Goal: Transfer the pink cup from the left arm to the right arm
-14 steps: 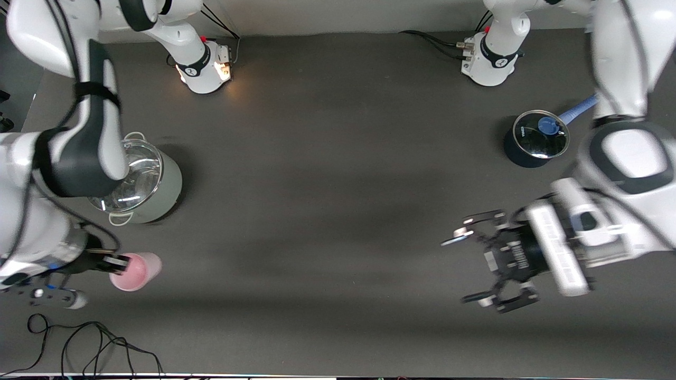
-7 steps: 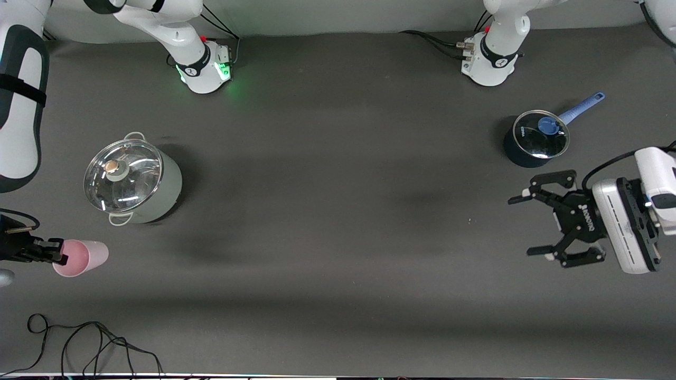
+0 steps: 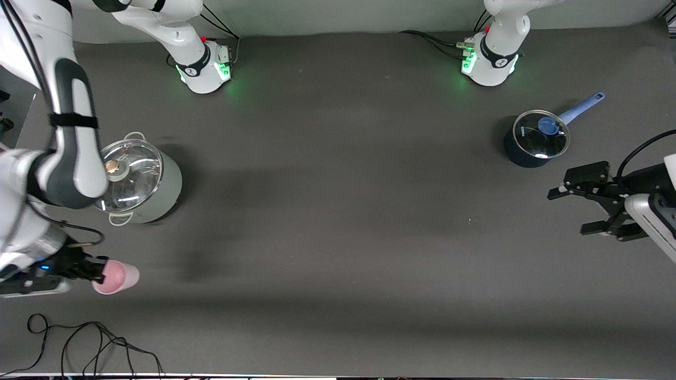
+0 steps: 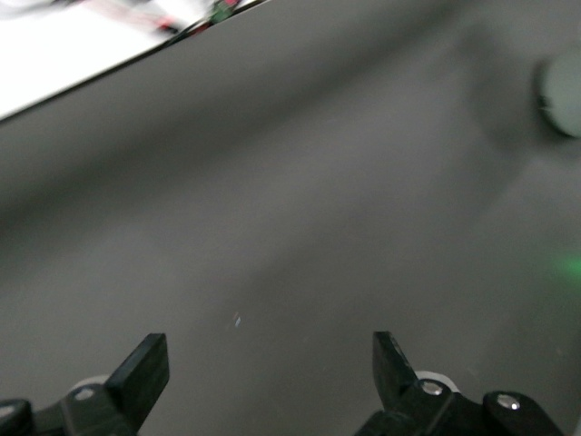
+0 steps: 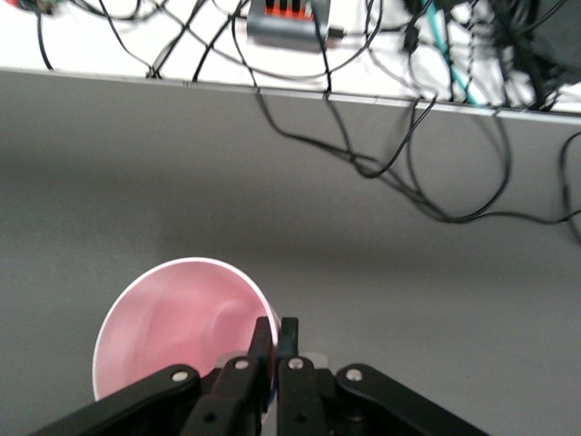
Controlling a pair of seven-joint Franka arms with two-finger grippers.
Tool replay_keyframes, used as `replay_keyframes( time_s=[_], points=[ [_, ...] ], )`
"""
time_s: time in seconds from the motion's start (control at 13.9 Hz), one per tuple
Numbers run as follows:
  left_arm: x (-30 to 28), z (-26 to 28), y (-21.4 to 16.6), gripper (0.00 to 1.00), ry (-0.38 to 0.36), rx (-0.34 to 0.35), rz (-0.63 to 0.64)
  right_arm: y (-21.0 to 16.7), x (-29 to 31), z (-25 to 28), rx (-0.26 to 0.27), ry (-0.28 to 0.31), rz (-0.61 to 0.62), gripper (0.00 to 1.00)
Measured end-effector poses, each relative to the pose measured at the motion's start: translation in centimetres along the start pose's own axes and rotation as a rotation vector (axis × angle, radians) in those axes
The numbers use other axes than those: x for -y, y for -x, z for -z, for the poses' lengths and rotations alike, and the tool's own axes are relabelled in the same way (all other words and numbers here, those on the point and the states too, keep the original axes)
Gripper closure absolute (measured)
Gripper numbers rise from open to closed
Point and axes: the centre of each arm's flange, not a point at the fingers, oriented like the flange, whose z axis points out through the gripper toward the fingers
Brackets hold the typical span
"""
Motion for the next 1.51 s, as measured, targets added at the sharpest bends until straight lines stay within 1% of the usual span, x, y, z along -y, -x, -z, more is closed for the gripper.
replay_keyframes(
  time_s=[0.14,0.29,0.36,0.5,0.58,0.65,0.79,0.87,1.01,1.23,1.37,1.44,1.51],
  points=[
    [0.2,0.1,0.8,0.00,-0.059,0.063,0.146,0.6,0.4,-2.5,0.015,-0.033,-0.038,0.95],
    [0.6,-0.2,1.9,0.00,-0.127,0.147,0.233,1.0,0.4,-4.2,0.015,-0.047,-0.063,0.95],
    [0.8,-0.5,2.5,0.00,-0.152,0.194,0.265,1.1,0.4,-5.1,0.004,-0.043,-0.069,0.95],
    [0.7,-0.9,3.6,0.00,-0.168,0.274,0.376,1.9,0.3,-7.1,-0.037,-0.024,-0.075,0.95],
    [0.4,-1.2,4.0,0.00,-0.171,0.307,0.442,2.6,0.5,-8.3,-0.060,-0.014,-0.077,0.95],
    [0.1,-1.4,4.2,0.00,-0.174,0.330,0.492,3.4,0.9,-9.7,-0.072,-0.008,-0.076,0.95],
    [-0.3,-1.6,4.4,0.00,-0.179,0.355,0.538,4.8,1.7,-12.2,-0.060,-0.006,-0.071,0.95],
    [-0.5,-1.6,4.4,0.00,-0.181,0.356,0.547,5.1,1.8,-12.8,-0.053,-0.005,-0.070,0.95],
    [-0.8,-1.5,4.5,0.00,-0.184,0.361,0.556,5.2,1.7,-13.1,-0.051,-0.005,-0.072,0.95],
    [-1.7,-2.0,4.5,0.00,-0.189,0.396,0.564,5.1,1.8,-13.1,-0.043,-0.008,-0.072,0.95],
    [-2.3,-2.4,4.5,0.00,-0.215,0.414,0.563,5.0,1.8,-13.0,-0.041,-0.010,-0.072,0.95],
    [-2.7,-2.8,4.5,0.00,-0.242,0.428,0.565,5.0,1.9,-13.0,-0.041,-0.011,-0.071,0.90],
    [-3.2,-3.1,4.4,0.00,-0.267,0.438,0.568,5.0,1.9,-12.9,-0.043,-0.011,-0.071,0.81]
  ],
)
